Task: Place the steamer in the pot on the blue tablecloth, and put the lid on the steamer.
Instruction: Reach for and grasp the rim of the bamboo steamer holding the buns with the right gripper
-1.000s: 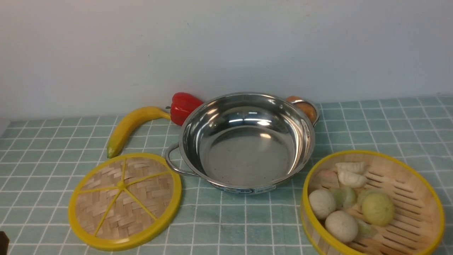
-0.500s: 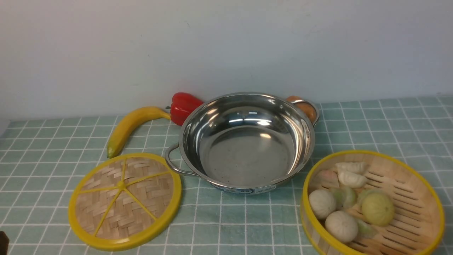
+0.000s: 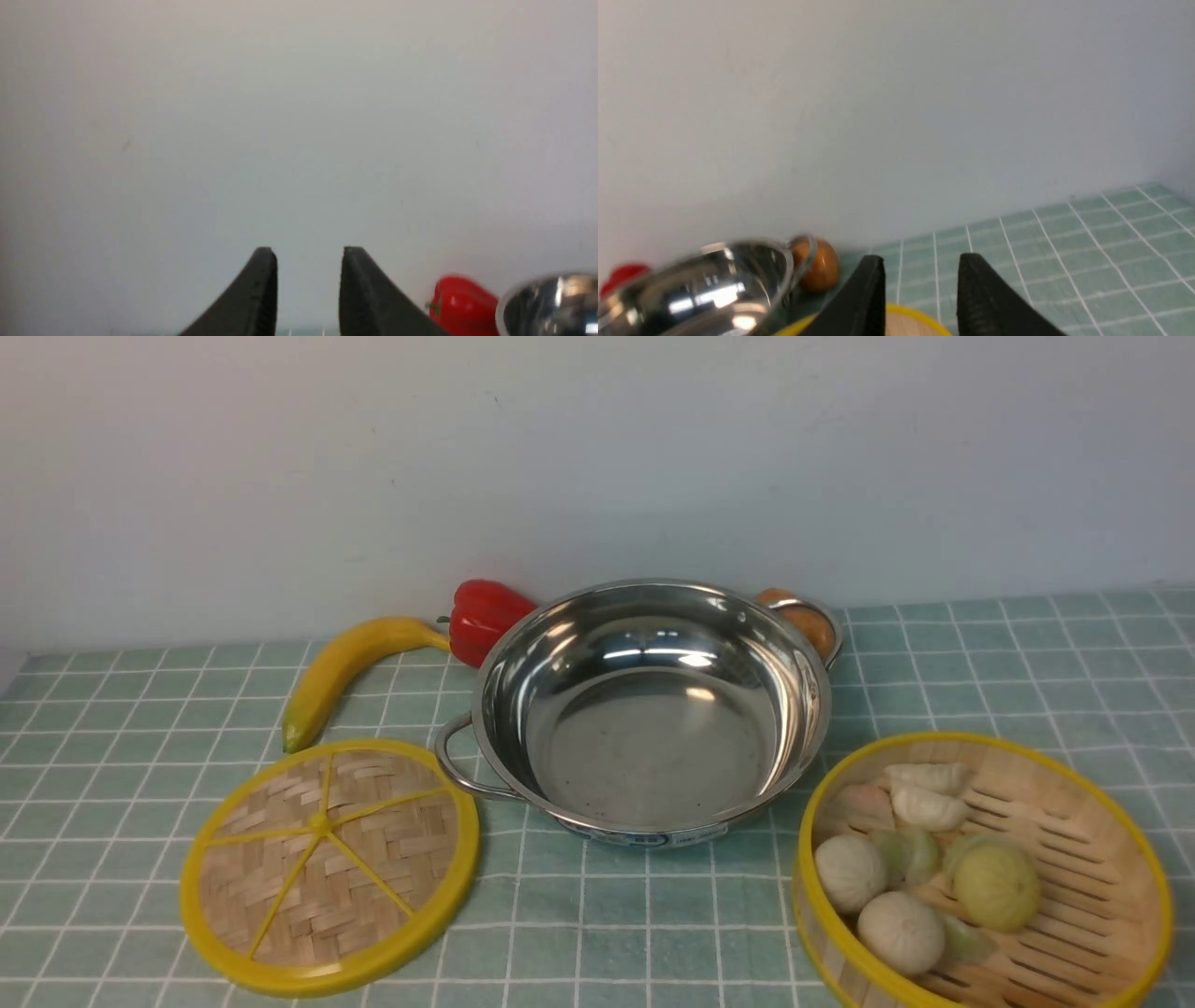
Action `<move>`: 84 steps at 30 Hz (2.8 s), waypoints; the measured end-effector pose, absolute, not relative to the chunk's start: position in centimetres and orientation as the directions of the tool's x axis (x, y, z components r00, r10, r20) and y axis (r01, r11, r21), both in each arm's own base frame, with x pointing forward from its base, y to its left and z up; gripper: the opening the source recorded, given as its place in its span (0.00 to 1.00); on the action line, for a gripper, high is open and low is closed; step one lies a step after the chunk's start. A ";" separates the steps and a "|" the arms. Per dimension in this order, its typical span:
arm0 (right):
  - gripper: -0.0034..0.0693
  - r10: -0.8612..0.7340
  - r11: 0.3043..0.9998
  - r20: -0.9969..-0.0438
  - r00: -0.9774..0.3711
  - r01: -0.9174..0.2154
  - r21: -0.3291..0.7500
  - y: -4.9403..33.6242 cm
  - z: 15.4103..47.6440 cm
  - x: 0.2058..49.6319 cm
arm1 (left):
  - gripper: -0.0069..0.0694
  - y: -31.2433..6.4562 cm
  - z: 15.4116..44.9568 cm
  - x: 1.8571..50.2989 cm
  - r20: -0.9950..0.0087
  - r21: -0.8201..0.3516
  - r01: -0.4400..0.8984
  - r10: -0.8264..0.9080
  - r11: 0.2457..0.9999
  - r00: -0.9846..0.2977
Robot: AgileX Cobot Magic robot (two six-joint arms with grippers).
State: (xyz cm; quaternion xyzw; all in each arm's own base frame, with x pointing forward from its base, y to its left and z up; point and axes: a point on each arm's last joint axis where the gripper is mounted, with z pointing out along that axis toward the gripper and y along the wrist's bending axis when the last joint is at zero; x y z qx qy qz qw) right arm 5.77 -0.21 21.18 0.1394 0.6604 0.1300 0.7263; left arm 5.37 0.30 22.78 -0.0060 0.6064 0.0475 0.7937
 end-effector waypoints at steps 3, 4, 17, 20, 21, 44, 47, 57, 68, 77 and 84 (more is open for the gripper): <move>0.38 0.452 0.890 -0.873 0.182 -0.018 0.457 -0.5 21.9 5.7 | 0.35 0.1 24.0 4.9 -0.916 0.022 -0.061 0.044 0.998 0.398; 0.38 0.479 0.873 -0.850 0.218 -0.023 0.487 -0.7 22.2 5.6 | 0.35 0.0 24.6 4.7 -0.888 0.015 -0.050 0.037 0.999 0.458; 0.38 0.517 0.842 -0.782 0.347 -0.043 0.538 -1.3 23.2 5.2 | 0.37 -0.6 27.6 2.1 -0.600 0.038 0.006 0.018 0.999 0.800; 0.38 0.518 0.841 -0.782 0.346 -0.043 0.539 -1.3 23.2 5.2 | 0.37 -0.7 27.9 1.7 -0.559 0.045 0.009 0.018 0.999 0.829; 0.38 0.520 0.841 -0.783 0.341 -0.043 0.540 -1.3 23.2 5.3 | 0.38 -0.8 28.0 1.5 -0.542 0.050 0.012 0.017 0.999 0.840; 0.38 0.454 0.883 -0.537 0.711 -0.280 0.375 -1.0 28.5 2.5 | 0.41 -0.4 30.6 2.1 -0.705 -0.088 0.086 -0.123 0.992 0.698; 0.38 0.291 0.956 -0.767 0.572 -0.199 0.214 0.3 31.2 3.9 | 0.41 -0.1 31.9 2.6 -0.818 -0.132 0.038 -0.130 0.991 0.561; 0.38 0.204 0.972 -0.942 -0.267 0.168 0.163 -1.1 31.3 11.6 | 0.41 1.0 29.7 7.9 -0.976 -0.180 -0.141 -0.194 0.974 -0.095; 0.38 0.153 0.988 -0.535 -0.831 0.124 0.091 -0.2 27.6 18.9 | 0.41 1.4 27.0 13.8 -0.668 -0.134 -0.253 -0.277 0.958 -0.691; 0.38 0.119 0.990 -0.381 -0.917 0.080 0.117 0.3 24.7 22.7 | 0.41 0.7 24.8 18.5 -0.394 -0.134 -0.119 -0.163 0.984 -0.904; 0.38 0.123 0.990 -0.322 -0.939 0.092 0.109 0.2 22.1 24.4 | 0.41 0.7 21.9 20.2 -0.255 -0.129 -0.086 -0.117 0.988 -0.960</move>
